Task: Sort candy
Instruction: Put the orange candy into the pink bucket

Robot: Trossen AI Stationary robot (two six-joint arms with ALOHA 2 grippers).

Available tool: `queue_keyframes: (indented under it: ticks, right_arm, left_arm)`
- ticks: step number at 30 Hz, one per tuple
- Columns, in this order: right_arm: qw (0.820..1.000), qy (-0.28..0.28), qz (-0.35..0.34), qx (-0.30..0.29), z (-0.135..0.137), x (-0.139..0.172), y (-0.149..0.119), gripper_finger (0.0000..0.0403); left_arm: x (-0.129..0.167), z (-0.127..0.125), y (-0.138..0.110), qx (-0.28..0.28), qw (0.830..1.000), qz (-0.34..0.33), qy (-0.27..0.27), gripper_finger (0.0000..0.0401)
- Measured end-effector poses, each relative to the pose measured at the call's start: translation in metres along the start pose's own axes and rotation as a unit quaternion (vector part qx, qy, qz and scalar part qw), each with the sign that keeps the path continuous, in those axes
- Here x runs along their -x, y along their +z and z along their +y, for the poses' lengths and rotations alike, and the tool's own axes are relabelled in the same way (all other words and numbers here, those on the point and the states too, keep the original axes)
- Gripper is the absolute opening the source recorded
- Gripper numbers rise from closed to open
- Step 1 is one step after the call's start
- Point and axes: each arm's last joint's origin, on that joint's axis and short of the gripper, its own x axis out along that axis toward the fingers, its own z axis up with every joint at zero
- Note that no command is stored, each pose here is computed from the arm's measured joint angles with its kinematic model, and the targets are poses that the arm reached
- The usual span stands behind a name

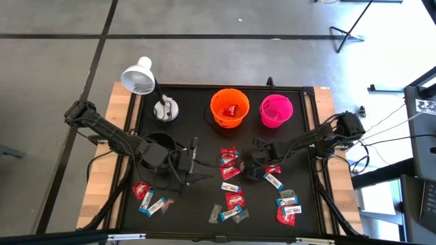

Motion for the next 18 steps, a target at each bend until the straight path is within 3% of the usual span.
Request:
queue_keyframes:
  ticks: [18]
  right_arm:
    - [0.99,0.055,-0.12,-0.054,-0.006,0.07,0.014,0.0003]
  left_arm:
    - [0.004,-0.011,-0.003,0.006,1.0,0.014,-0.015,0.0121]
